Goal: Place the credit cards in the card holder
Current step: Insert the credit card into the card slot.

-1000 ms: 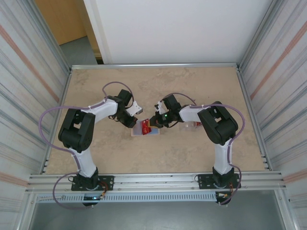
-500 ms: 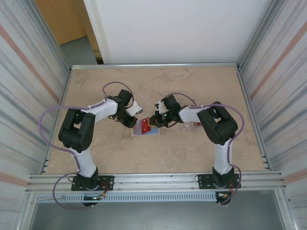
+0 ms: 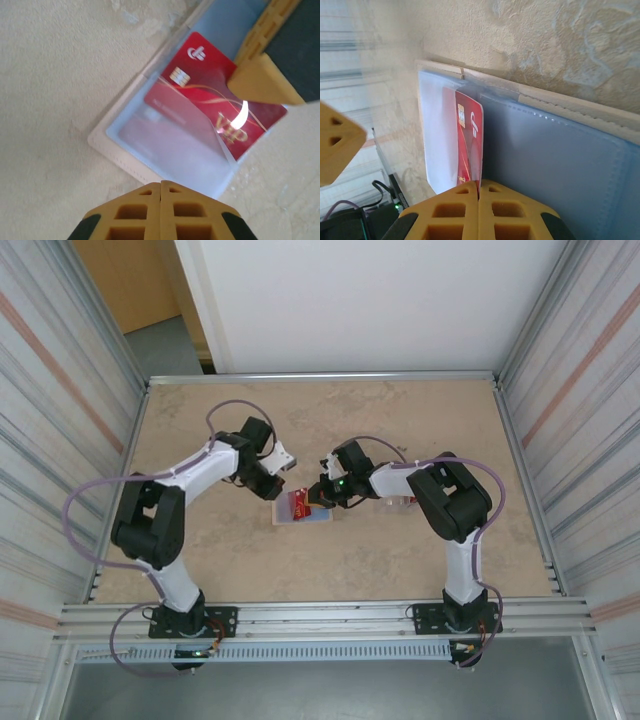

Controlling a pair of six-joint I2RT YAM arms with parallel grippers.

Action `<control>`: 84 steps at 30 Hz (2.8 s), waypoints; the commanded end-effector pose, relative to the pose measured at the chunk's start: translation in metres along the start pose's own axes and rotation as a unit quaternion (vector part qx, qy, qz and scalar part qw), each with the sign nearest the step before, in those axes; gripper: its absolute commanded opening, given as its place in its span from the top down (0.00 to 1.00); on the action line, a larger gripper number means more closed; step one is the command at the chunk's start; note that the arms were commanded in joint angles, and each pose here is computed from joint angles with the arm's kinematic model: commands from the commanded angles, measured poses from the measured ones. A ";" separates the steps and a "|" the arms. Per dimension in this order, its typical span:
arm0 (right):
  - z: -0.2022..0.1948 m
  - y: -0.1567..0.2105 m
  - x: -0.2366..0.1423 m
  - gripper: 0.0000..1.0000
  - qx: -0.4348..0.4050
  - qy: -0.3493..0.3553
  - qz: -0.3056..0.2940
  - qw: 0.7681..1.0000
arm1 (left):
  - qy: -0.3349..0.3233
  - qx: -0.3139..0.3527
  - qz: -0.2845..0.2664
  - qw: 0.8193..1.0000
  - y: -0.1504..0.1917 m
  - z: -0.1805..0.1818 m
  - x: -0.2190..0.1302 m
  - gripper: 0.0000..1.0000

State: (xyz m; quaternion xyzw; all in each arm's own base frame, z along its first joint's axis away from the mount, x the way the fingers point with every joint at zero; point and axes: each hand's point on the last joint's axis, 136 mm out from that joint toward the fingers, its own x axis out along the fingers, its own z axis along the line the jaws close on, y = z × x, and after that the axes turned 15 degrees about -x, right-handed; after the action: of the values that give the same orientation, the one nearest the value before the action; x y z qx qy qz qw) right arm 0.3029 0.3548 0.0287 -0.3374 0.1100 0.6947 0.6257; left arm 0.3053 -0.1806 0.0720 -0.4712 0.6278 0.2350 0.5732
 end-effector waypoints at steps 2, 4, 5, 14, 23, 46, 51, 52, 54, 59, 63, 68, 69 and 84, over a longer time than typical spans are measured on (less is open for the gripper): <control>-0.021 0.014 0.008 1.00 0.026 0.051 0.012 0.998 | 0.012 -0.019 0.031 0.999 0.033 0.000 0.008 1.00; -0.020 0.014 0.008 1.00 0.026 0.058 0.009 0.998 | 0.020 -0.027 0.029 0.999 0.034 0.000 0.016 1.00; -0.021 0.015 0.009 1.00 0.028 0.062 0.007 0.998 | 0.022 -0.029 0.027 0.999 0.034 0.000 0.019 1.00; -0.020 0.014 0.011 1.00 0.039 0.084 -0.008 0.996 | 0.050 -0.049 0.045 0.996 0.046 -0.005 0.044 1.00; -0.010 0.017 0.013 1.00 0.028 0.103 0.007 0.994 | 0.065 -0.068 0.058 0.994 0.047 -0.007 0.054 1.00; -0.004 0.010 0.008 0.77 -0.013 0.150 0.051 0.987 | 0.080 -0.193 0.019 0.978 0.032 0.023 0.041 1.00; -0.002 0.010 0.010 0.77 -0.024 0.156 0.066 0.985 | 0.087 -0.207 0.036 0.974 0.031 0.023 0.052 1.00; -0.001 0.010 0.010 0.77 -0.029 0.160 0.069 0.984 | 0.087 -0.208 0.041 0.973 0.032 0.022 0.055 1.00; -0.001 0.010 0.009 0.76 -0.038 0.167 0.077 0.982 | 0.085 -0.207 0.046 0.974 0.032 0.022 0.058 1.00; 0.000 0.007 0.009 0.76 -0.063 0.185 0.099 0.976 | 0.083 -0.209 0.053 0.973 0.028 0.025 0.062 1.00; 0.009 0.004 0.013 0.75 -0.080 0.180 0.103 0.975 | 0.087 -0.213 0.061 0.971 0.027 0.023 0.066 1.00; 0.020 0.002 0.022 0.74 -0.095 0.165 0.111 0.975 | 0.087 -0.213 0.069 0.971 0.027 0.023 0.069 1.00; 0.022 0.002 0.023 0.74 -0.096 0.163 0.112 0.976 | 0.087 -0.212 0.069 0.971 0.026 0.023 0.069 1.00; 0.030 -0.007 -0.028 0.59 -0.115 0.199 0.084 0.970 | 0.095 -0.204 0.039 0.974 0.017 0.015 0.048 0.87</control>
State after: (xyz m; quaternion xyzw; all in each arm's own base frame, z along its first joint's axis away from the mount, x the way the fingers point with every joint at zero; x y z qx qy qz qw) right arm 0.2959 0.3734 0.0386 -0.5059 0.1839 0.6905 0.4832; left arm 0.2979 -0.1609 0.0165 -0.5614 0.6332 0.3670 0.3862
